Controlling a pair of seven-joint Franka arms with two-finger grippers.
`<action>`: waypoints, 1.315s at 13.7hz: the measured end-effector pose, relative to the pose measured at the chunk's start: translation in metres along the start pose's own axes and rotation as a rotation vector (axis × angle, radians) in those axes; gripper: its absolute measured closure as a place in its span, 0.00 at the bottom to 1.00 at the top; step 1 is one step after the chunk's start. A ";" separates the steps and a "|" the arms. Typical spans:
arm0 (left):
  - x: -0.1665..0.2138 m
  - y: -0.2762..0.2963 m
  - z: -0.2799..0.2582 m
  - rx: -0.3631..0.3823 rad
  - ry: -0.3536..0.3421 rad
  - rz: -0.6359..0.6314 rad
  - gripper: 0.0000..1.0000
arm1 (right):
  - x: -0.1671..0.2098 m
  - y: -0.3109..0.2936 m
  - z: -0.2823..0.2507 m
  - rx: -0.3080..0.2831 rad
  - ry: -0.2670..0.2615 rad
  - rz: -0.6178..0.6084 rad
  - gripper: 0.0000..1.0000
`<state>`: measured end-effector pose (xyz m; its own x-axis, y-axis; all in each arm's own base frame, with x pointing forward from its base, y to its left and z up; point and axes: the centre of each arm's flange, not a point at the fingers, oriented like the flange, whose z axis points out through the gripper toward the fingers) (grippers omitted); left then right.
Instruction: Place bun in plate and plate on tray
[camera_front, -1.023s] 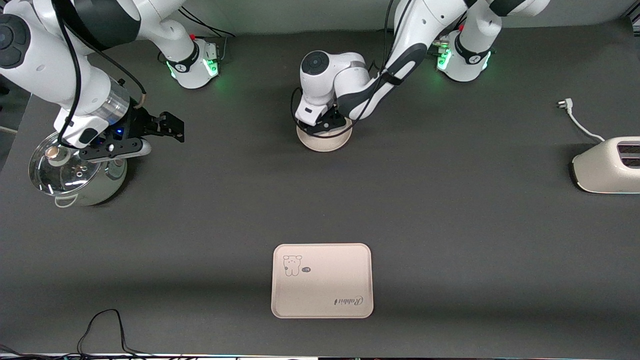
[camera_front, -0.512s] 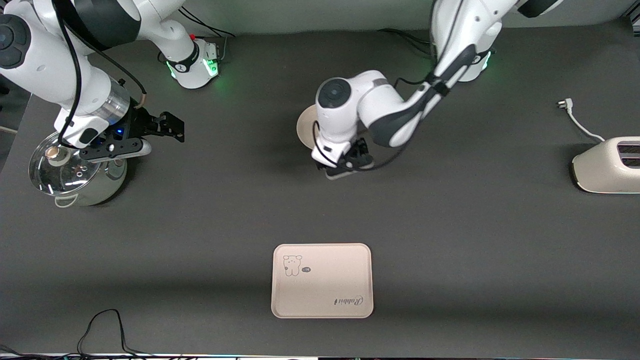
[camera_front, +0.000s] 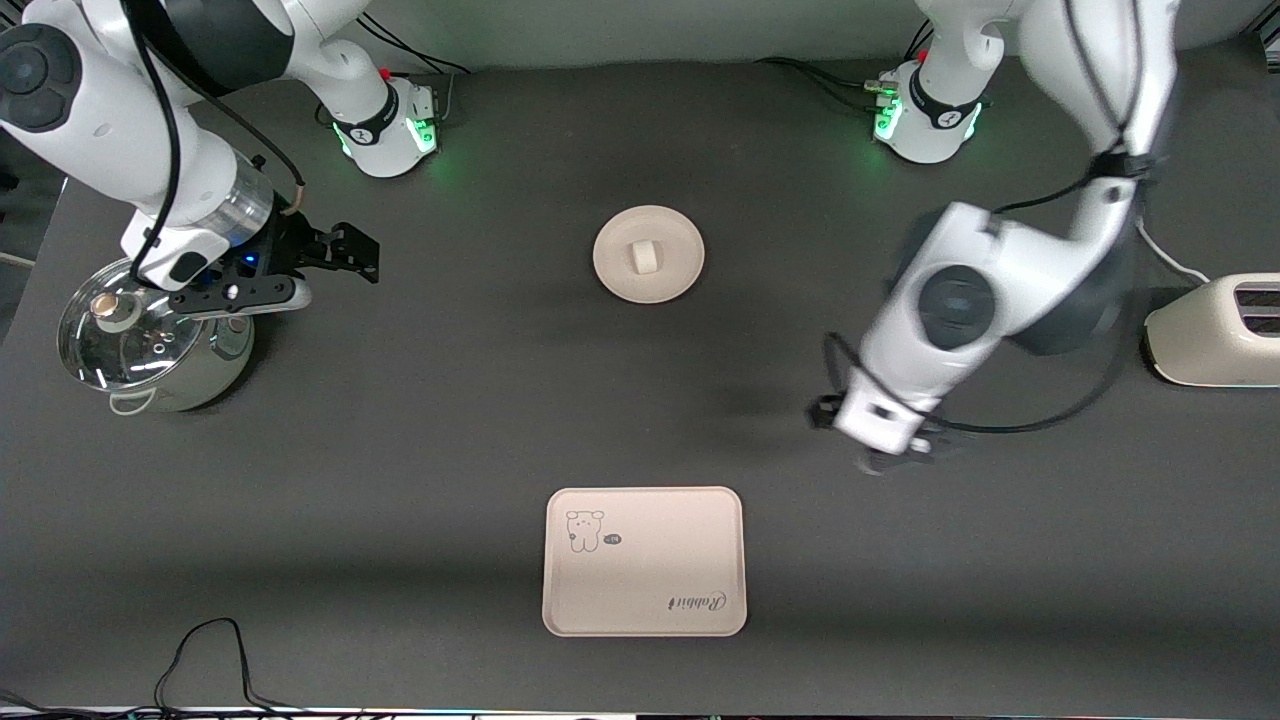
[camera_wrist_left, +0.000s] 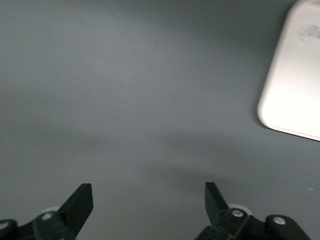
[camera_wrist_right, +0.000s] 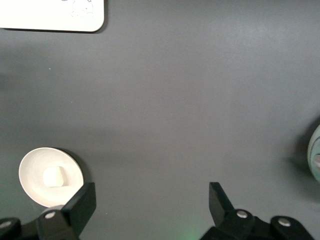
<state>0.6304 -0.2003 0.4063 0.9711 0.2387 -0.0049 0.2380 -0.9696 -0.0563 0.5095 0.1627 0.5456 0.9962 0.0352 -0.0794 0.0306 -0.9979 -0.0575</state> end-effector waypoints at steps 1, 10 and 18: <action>0.014 -0.038 -0.015 0.015 -0.002 0.022 0.00 | -0.001 -0.004 0.000 -0.001 0.000 0.003 0.00; -0.016 -0.196 -0.087 0.041 -0.070 0.024 0.00 | -0.003 -0.009 0.001 -0.001 -0.001 0.002 0.00; -0.036 -0.240 -0.137 0.014 -0.071 -0.027 0.00 | -0.003 -0.010 0.001 -0.001 0.000 0.001 0.00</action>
<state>0.5409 0.0162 0.5565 0.9605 0.2681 -0.0739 0.2630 -0.9621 -0.0714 0.5064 0.1722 0.5456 0.9962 0.0345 -0.0799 0.0301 -0.9980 -0.0560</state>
